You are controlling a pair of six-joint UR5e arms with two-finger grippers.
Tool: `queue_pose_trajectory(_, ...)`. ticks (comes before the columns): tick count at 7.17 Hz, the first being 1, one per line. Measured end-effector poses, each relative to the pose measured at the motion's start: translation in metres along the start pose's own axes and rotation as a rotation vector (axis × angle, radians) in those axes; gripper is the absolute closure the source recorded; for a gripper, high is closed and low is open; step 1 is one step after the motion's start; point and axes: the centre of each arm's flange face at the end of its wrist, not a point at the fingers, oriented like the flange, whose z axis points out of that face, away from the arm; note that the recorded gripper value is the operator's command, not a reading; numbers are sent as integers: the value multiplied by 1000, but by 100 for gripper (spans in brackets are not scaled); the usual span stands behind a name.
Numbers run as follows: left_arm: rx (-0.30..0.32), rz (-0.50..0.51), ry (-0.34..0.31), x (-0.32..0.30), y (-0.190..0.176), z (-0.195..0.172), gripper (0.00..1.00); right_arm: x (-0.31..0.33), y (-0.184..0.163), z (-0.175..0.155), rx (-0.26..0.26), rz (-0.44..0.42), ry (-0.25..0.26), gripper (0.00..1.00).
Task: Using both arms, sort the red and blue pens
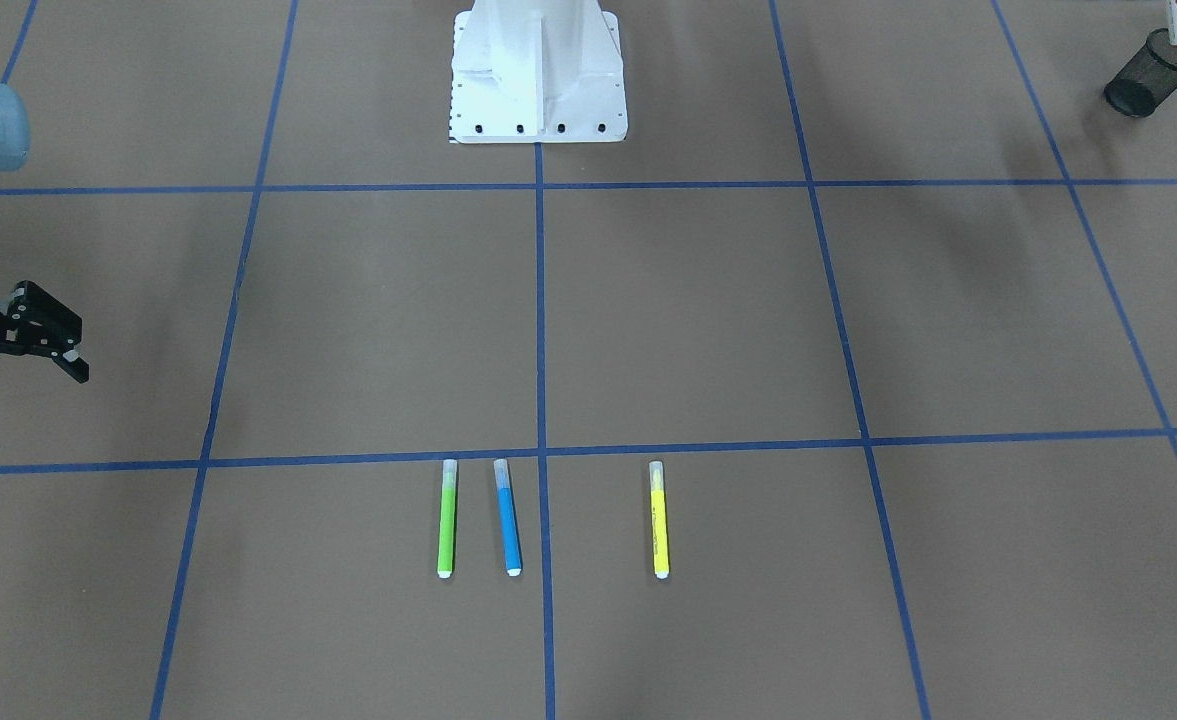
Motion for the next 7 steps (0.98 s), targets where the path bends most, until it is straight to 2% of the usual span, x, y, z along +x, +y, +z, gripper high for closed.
queue_pose_trajectory(3,-24,-20,1,-4,-38,-1,100,-1,-1,-1,5,-3,0,0)
queue_pose_trajectory(4,-26,-22,2,-6,-52,-1,73,-2,-1,-2,6,-4,1,0)
queue_pose_trajectory(5,-30,-26,3,-7,-62,-1,1,-2,-1,-2,6,-4,1,0)
queue_pose_trajectory(7,-32,-27,4,-6,-69,-2,0,-2,-1,-3,8,-5,1,0)
